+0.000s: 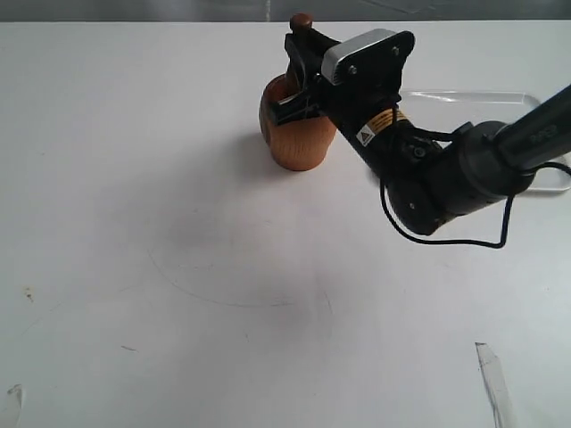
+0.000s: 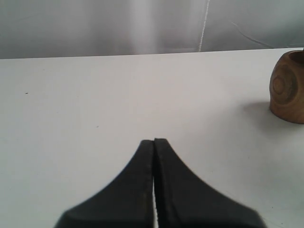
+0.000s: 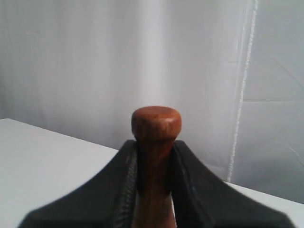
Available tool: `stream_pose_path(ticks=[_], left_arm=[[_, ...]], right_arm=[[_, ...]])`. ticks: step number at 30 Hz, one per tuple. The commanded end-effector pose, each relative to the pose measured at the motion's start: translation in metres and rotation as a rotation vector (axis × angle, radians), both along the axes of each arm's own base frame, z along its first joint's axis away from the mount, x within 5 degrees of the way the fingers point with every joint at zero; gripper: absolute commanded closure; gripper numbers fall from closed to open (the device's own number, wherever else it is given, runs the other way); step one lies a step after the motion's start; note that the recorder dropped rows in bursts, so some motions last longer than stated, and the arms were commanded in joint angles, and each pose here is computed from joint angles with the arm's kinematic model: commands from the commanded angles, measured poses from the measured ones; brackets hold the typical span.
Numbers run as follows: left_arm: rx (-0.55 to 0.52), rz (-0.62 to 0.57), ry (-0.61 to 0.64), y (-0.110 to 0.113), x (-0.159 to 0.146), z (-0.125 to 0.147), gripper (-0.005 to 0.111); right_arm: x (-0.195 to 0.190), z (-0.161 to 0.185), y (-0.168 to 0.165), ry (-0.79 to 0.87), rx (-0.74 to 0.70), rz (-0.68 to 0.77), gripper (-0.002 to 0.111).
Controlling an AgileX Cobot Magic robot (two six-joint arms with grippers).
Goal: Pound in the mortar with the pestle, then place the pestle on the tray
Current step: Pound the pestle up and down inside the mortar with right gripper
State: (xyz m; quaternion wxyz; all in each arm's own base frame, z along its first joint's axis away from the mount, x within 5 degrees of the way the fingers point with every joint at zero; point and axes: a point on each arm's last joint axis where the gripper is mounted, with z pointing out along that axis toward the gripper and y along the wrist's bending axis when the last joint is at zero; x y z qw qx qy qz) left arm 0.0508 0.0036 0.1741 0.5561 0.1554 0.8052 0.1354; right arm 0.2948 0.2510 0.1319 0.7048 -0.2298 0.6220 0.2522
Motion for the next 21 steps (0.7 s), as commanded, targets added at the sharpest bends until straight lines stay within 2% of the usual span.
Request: stream_pose_path(ticks=[1, 7, 10, 14, 19, 21], left_arm=[[-0.015, -0.006, -0.004, -0.001, 0.000, 0.000, 0.107], [-0.015, -0.006, -0.004, -0.001, 0.000, 0.000, 0.107], [-0.015, -0.006, -0.004, -0.001, 0.000, 0.000, 0.107], [-0.015, -0.006, -0.004, -0.001, 0.000, 0.000, 0.107], [-0.015, -0.006, -0.004, -0.001, 0.000, 0.000, 0.107], [-0.015, -0.006, -0.004, -0.001, 0.000, 0.000, 0.107]], right_arm=[[-0.005, 0.008, 0.003, 0.023, -0.039, 0.052, 0.108], [-0.014, 0.098, -0.007, -0.209, 0.058, 0.020, 0.108], [-0.014, 0.107, -0.011, -0.218, 0.042, -0.018, 0.108], [-0.008, 0.079, -0.006, -0.139, -0.035, -0.016, 0.108], [-0.001, 0.006, 0.001, 0.044, -0.113, 0.007, 0.108], [-0.003, -0.013, 0.003, 0.065, -0.152, 0.037, 0.108]])
